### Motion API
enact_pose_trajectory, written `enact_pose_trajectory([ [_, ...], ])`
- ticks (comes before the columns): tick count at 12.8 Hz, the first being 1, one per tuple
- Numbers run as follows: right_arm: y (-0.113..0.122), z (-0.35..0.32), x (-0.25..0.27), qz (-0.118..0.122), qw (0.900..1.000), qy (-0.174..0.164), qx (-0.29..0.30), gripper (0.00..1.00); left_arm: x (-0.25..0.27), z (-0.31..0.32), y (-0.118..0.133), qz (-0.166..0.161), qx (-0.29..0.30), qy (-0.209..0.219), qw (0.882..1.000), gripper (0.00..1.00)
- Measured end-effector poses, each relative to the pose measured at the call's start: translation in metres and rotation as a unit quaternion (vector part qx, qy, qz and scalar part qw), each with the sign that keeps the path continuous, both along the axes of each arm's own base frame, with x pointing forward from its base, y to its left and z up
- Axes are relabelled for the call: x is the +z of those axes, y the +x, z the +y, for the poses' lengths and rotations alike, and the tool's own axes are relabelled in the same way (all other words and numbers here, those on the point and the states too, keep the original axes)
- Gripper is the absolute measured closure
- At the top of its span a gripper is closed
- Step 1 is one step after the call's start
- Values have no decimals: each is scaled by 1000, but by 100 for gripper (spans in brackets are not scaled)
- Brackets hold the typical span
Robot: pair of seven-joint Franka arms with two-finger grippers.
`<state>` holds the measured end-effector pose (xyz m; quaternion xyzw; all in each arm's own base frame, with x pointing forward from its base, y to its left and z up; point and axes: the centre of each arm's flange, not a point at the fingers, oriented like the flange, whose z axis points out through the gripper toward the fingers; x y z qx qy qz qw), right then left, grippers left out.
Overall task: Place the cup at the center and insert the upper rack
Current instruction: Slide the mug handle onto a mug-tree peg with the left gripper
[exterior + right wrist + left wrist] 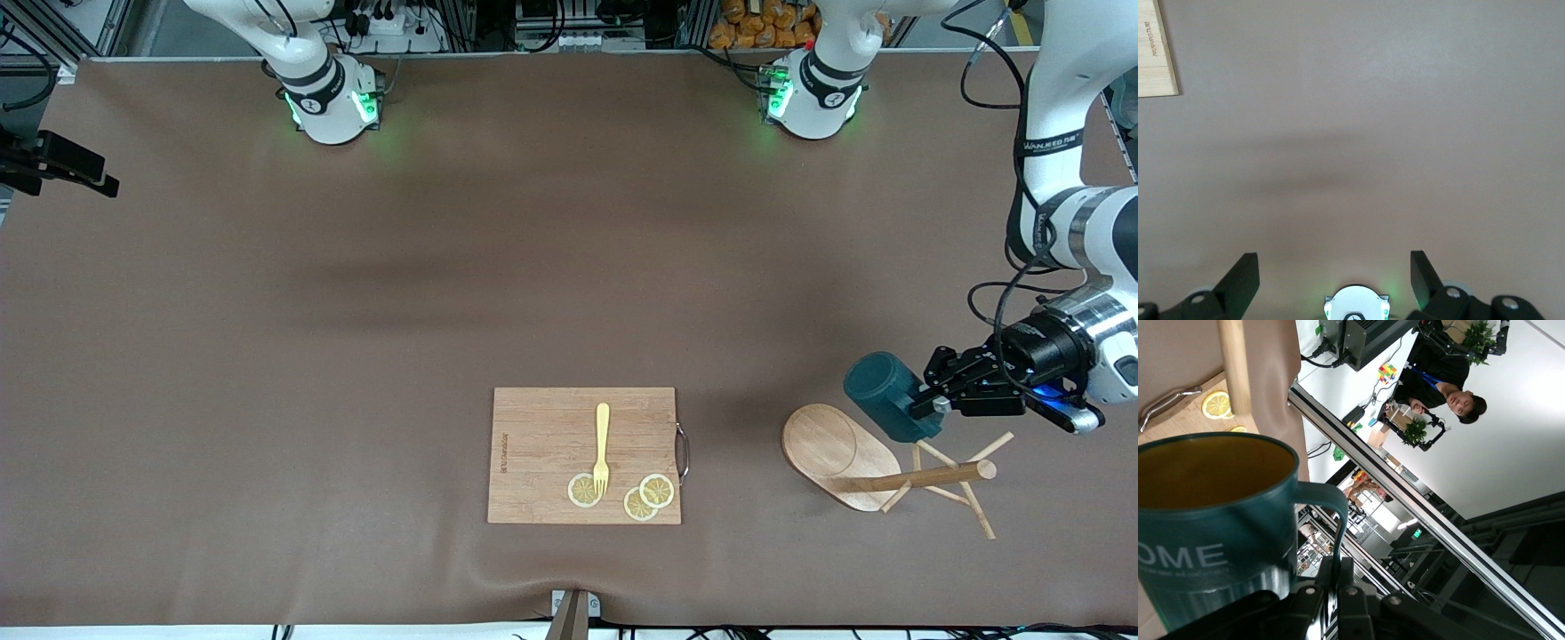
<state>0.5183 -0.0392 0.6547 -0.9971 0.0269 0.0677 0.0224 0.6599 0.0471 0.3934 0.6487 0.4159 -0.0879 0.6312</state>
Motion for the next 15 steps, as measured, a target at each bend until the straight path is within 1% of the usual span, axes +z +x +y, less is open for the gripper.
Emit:
enact_pose_trajectory([
  [6,0,-1,0,0,1000,0,-1,0,-21,23,0,-33,2,-30,999,94],
  [11,0,-1,0,0,1000,0,-1,0,-29,28,1,-60,2,-68,996,94],
  [15,0,-1,0,0,1000,0,-1,0,-53,46,0,-82,-3,-83,993,94],
])
